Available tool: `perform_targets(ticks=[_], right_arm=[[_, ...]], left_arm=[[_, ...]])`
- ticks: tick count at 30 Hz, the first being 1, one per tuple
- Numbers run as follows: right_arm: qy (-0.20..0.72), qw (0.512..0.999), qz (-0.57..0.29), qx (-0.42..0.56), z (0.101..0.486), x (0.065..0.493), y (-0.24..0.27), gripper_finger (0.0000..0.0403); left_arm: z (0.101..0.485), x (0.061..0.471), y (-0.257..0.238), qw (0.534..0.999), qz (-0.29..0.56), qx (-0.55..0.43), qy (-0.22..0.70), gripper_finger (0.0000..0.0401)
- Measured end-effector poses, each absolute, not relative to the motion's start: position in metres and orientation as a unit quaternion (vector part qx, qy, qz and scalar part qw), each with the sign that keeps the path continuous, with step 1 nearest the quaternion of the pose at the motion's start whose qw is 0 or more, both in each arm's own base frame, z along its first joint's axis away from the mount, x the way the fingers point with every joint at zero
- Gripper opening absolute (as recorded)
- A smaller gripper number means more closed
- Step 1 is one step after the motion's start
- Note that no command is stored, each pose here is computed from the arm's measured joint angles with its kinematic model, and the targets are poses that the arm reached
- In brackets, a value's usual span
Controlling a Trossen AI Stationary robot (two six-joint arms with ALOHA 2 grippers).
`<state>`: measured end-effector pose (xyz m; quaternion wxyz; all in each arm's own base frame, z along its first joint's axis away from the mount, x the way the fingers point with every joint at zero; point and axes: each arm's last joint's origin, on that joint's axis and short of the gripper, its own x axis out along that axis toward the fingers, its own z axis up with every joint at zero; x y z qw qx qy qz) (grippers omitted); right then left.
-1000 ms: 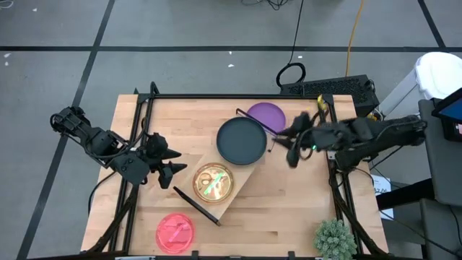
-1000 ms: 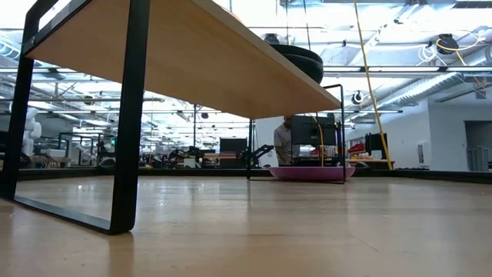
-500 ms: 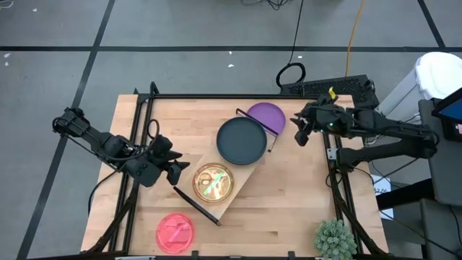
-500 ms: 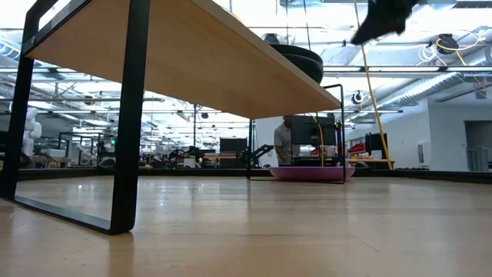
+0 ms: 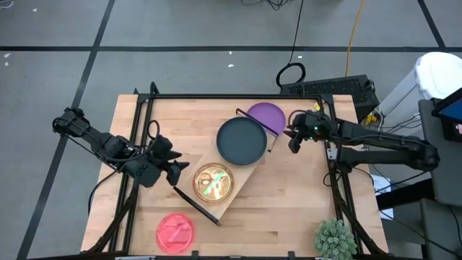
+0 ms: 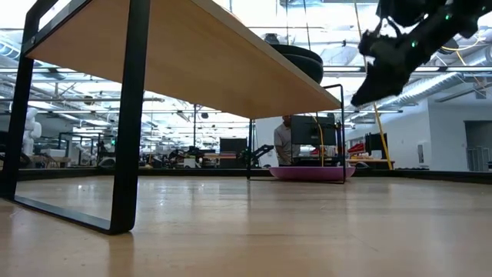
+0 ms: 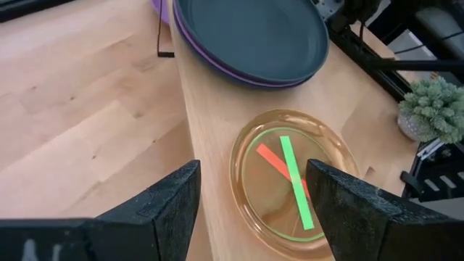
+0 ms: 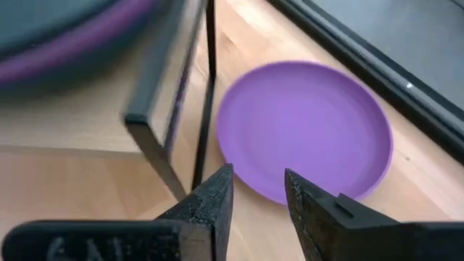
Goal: Place and stack plates onto a shelf
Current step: Stack the purple plate on top of the black plate on the shelf
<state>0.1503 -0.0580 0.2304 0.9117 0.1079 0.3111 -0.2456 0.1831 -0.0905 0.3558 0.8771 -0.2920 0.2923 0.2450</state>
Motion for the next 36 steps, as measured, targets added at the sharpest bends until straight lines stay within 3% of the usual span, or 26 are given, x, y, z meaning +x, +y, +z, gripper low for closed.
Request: perform_targets(ticks=[8, 18, 36], right_arm=[[0.303, 0.929, -0.187, 0.098, 0.207, 0.157, -0.076, 0.0143], [0.378, 0.911, -0.16, 0.031, 0.17, 0.163, -0.093, 0.0144], [0.412, 0.908, -0.068, -0.02, 0.137, 0.183, -0.102, 0.0151]], left_arm=[[0.355, 0.185, -0.09, 0.873, 0.251, -0.3, 0.29, 0.0255], [0.355, 0.187, -0.086, 0.879, 0.252, -0.276, 0.294, 0.0255], [0.355, 0.189, -0.082, 0.881, 0.257, -0.265, 0.295, 0.0255]])
